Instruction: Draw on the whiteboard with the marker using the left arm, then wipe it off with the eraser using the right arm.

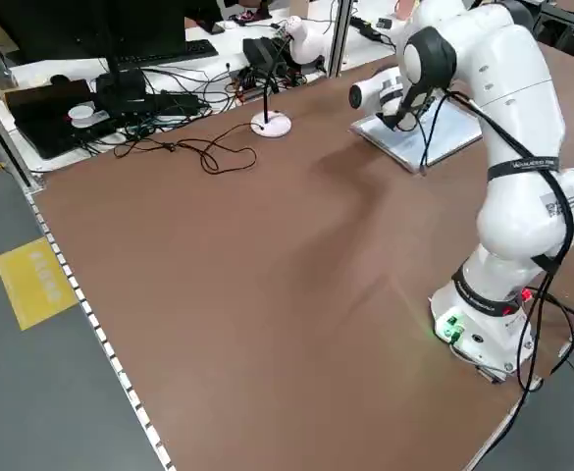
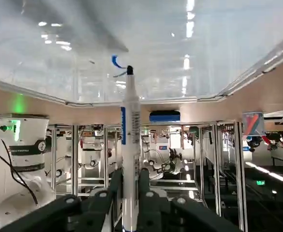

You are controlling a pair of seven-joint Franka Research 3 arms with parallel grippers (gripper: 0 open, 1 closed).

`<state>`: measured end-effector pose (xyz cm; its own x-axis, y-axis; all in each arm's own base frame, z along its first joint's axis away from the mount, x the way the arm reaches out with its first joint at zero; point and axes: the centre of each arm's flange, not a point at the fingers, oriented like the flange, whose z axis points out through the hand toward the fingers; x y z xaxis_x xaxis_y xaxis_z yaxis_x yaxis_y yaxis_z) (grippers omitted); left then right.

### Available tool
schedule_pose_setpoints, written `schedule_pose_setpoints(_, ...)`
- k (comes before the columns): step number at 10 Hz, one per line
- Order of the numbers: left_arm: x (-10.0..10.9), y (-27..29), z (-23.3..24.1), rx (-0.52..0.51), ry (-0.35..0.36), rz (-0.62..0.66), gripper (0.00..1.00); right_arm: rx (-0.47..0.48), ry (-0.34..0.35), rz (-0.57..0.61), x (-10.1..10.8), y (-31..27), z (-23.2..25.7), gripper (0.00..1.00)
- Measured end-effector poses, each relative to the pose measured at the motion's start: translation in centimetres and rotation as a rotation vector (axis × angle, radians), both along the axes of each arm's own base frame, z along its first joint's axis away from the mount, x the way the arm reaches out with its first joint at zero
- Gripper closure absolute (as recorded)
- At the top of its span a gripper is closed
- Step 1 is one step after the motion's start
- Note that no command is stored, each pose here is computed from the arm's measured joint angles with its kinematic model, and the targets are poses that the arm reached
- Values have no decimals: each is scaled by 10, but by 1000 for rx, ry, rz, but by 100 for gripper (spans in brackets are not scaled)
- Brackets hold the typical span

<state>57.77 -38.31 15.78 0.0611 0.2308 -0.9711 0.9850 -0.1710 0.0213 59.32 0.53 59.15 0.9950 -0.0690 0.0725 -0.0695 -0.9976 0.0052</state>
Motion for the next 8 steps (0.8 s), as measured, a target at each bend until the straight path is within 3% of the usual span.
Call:
schedule_pose_setpoints(2,15,-1,19,26,8,-10,83,0,2,0,0,0,-1,0)
schedule_pose_setpoints(4,28,-2,43,61,-31,-38,83,-1,13,8,-1,1,-6,0)
schedule_pose_setpoints(6,38,0,72,114,-113,-88,83,-2,33,28,-2,2,-16,0)
schedule_pose_setpoints(8,44,2,111,194,-241,-171,83,-2,54,41,-3,4,-26,0)
